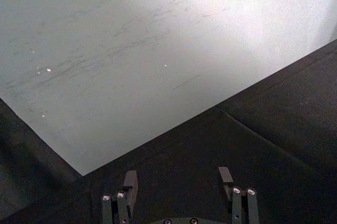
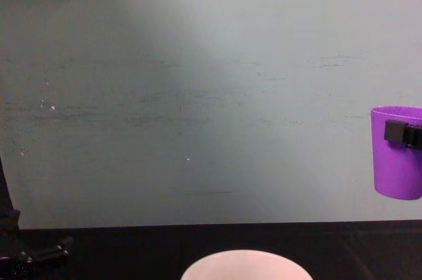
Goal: Pick up the cup and pour the mung beans from the cup into the bowl.
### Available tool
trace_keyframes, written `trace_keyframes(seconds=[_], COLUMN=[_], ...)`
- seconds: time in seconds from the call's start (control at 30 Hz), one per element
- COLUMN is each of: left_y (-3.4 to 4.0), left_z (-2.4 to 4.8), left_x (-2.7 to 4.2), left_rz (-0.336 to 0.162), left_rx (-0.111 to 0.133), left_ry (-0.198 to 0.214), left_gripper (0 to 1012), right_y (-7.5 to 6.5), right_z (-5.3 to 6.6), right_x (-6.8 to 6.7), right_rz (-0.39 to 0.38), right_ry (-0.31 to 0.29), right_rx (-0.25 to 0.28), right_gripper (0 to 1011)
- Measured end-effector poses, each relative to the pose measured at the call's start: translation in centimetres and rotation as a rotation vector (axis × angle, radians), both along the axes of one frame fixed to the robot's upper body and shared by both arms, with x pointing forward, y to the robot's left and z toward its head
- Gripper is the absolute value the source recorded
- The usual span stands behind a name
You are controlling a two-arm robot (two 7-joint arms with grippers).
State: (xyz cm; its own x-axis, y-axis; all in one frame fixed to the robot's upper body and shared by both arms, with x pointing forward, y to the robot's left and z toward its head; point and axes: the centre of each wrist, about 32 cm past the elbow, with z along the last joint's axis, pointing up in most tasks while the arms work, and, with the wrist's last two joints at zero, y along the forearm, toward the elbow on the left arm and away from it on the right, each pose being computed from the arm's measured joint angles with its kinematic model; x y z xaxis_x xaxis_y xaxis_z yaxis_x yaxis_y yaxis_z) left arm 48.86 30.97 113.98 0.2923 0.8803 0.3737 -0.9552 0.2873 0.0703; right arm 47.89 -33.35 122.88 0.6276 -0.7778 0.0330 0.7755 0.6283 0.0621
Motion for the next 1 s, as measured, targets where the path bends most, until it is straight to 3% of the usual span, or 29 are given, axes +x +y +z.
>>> trace_keyframes(seconds=[1.0], left_y=[0.0], left_z=[0.0], left_x=[0.0], left_rz=[0.0], left_rx=[0.0], left_ry=[0.0], left_gripper=[1000], right_y=[0.0], right_z=[0.0], right_x=[0.0], right_rz=[0.0], right_ry=[0.0], right_rx=[0.0], right_gripper=[729])
